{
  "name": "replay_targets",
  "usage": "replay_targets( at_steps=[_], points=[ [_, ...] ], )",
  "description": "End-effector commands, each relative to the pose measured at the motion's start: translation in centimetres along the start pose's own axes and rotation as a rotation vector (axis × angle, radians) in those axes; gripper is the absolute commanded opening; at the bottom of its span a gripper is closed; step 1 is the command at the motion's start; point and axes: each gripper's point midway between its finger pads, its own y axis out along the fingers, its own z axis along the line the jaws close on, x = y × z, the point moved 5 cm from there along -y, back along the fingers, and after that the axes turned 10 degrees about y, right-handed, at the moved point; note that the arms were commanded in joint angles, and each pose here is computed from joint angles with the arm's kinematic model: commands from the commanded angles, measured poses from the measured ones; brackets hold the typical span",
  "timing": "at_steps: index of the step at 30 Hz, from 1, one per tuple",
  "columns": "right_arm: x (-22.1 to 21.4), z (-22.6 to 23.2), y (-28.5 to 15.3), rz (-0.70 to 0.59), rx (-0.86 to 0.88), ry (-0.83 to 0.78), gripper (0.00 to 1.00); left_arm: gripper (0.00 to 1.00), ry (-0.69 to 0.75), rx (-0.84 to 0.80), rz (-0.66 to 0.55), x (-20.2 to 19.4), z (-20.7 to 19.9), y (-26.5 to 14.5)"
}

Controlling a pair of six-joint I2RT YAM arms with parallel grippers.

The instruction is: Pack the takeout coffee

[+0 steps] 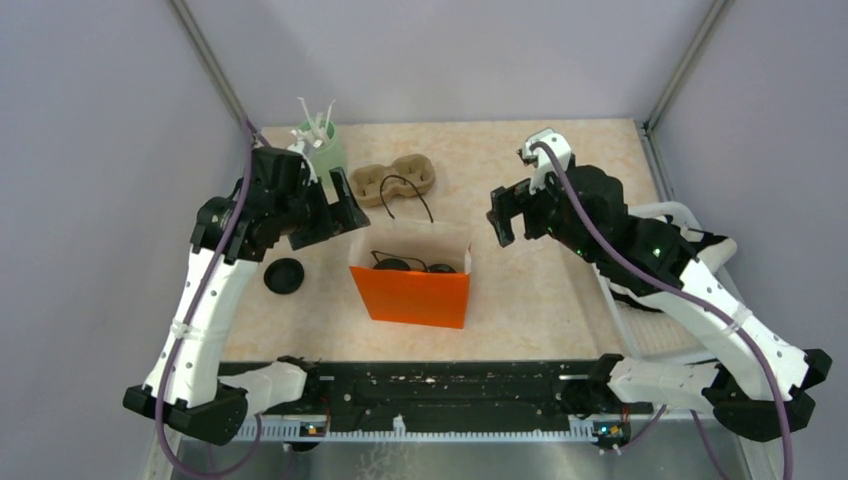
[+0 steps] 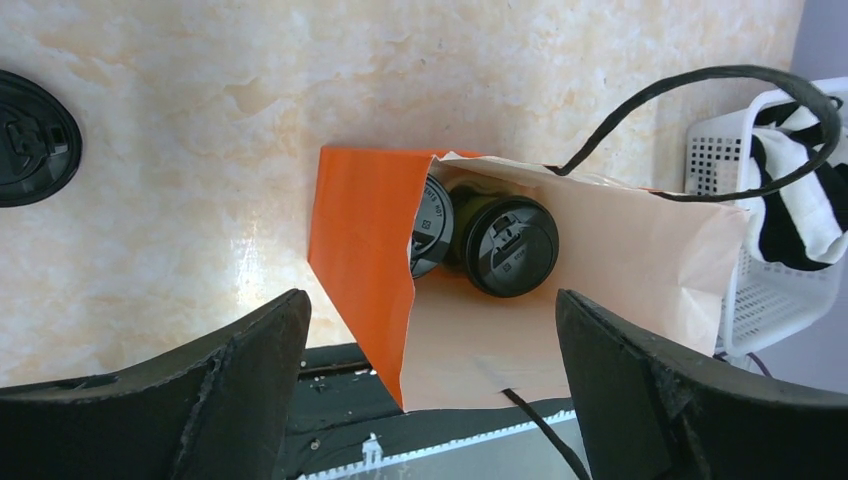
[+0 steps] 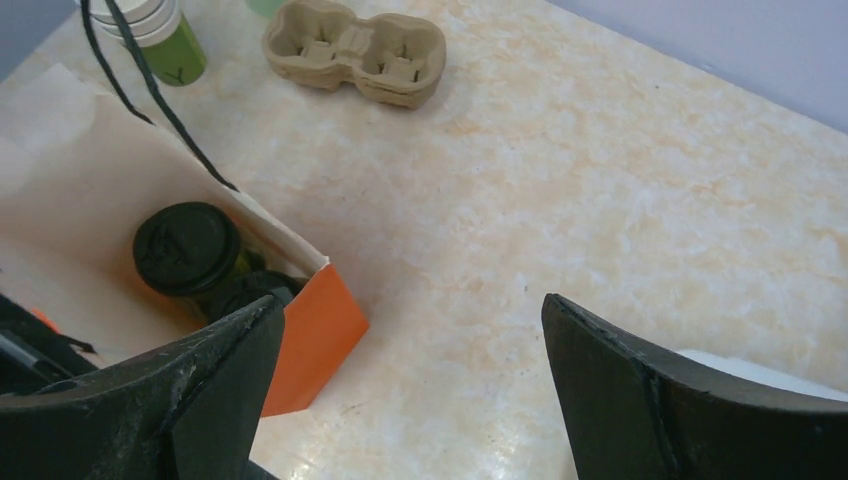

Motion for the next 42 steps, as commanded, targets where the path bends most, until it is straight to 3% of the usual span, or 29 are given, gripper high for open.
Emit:
replay_targets(
  at_steps=[1, 8, 13, 17, 23, 30, 36, 42],
  points=[
    [0.7, 1.1, -0.7, -0.020, 0.098, 0.065, 0.99, 0.98, -0.032, -0.052, -0.084, 1.0, -0.8, -1.0],
    [1.6, 0.9, -1.3, -0.040, 0.080, 0.089, 0.99, 0.98, -0.050, 0.053, -0.303, 8.4, -0.3, -2.0],
    [1.6, 0.4, -2.3, -0.025, 0.060, 0.102, 0.99, 0.98, -0.038, 0.156, -0.442, 15.4, 2.1, -0.3],
    [1.6, -0.6, -3.2, 0.007, -0.008, 0.110, 0.99, 0.98, -0.008, 0.191, -0.487, 19.3, 4.8, 2.4],
    [1.2, -1.6, -4.5, 0.040, -0.070, 0.131, 0.99, 0.86, 0.139, 0.235, -0.503, 22.8, 7.4, 8.4],
    [-0.9, -1.8, -3.6, 0.100, -0.079, 0.088, 0.99, 0.70, 0.139, 0.288, -0.551, 26.8, 11.7, 12.7],
    [-2.0, -1.1, -1.6, 0.146, -0.063, 0.045, 0.99, 0.68, 0.066, 0.333, -0.635, 29.3, 16.4, 16.2],
    [-1.9, -1.1, -1.2, 0.140, -0.075, 0.046, 0.99, 0.66, 0.058, 0.179, -0.648, 30.6, 17.5, 21.0]
  ],
)
